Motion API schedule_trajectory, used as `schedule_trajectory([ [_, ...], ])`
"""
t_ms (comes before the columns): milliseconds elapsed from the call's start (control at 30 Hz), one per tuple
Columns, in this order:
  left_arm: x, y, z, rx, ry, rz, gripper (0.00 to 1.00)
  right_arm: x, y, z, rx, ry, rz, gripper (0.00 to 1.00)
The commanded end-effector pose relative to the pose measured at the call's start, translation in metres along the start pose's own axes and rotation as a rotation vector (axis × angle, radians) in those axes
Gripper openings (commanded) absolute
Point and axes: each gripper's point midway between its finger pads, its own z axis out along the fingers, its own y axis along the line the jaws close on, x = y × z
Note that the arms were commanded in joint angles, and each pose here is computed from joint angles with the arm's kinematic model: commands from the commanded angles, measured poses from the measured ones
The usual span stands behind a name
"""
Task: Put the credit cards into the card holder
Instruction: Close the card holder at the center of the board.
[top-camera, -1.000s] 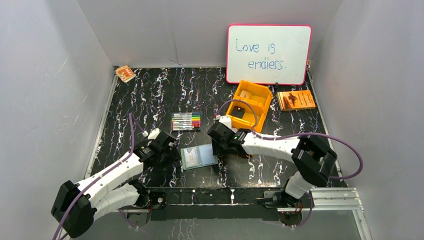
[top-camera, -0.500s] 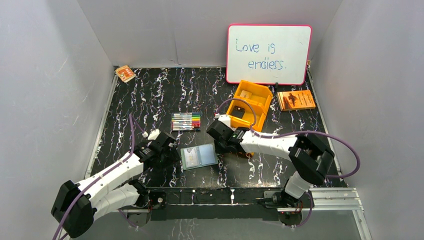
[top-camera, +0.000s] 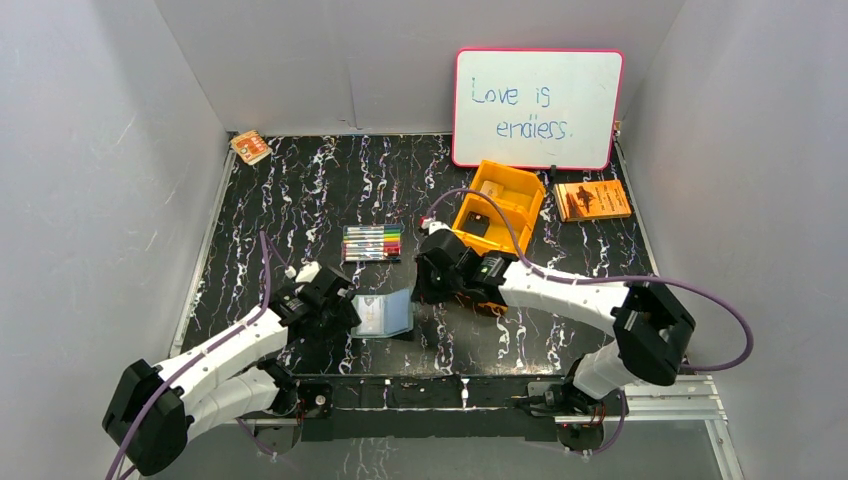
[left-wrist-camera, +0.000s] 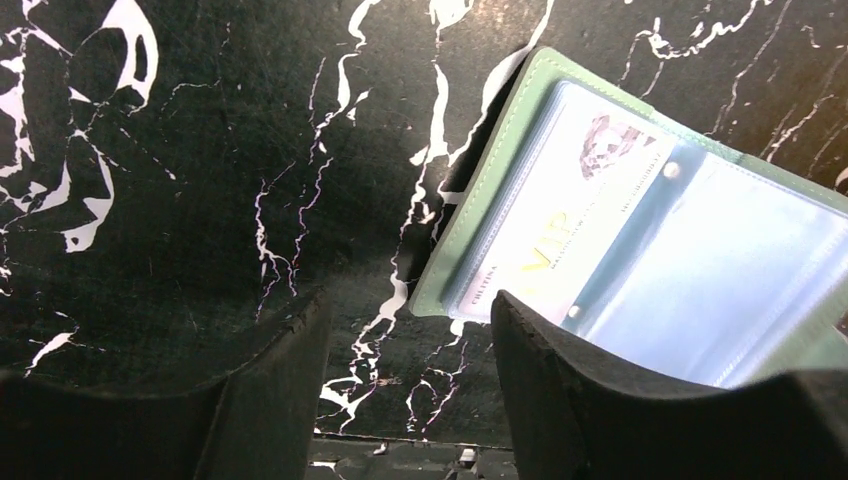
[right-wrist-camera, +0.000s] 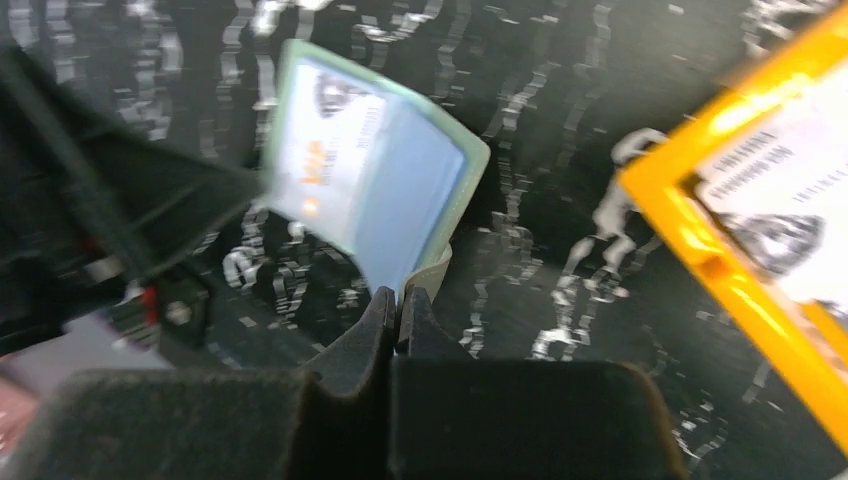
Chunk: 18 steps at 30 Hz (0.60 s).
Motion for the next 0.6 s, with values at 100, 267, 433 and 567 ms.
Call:
schedule_trajectory([
  [100, 0.003, 0.012, 0.006, -0.057, 0.007, -0.019, 0.55, -0.024, 0.069, -0.024, -0.33, -0.056, -0.001, 0.0],
  [267, -0.001, 0.016, 0.001, -0.078, -0.014, -0.045, 0.5, -0.035, 0.083, -0.024, -0.384, -0.091, 0.015, 0.0],
  [433, -0.018, 0.021, -0.018, -0.085, -0.101, -0.124, 0.41, -0.046, 0.096, -0.013, -0.412, -0.11, 0.027, 0.0],
  [567, -0.029, 0.017, -0.033, -0.038, -0.148, -0.176, 0.37, -0.047, 0.1, 0.004, -0.408, -0.089, 0.044, 0.0],
])
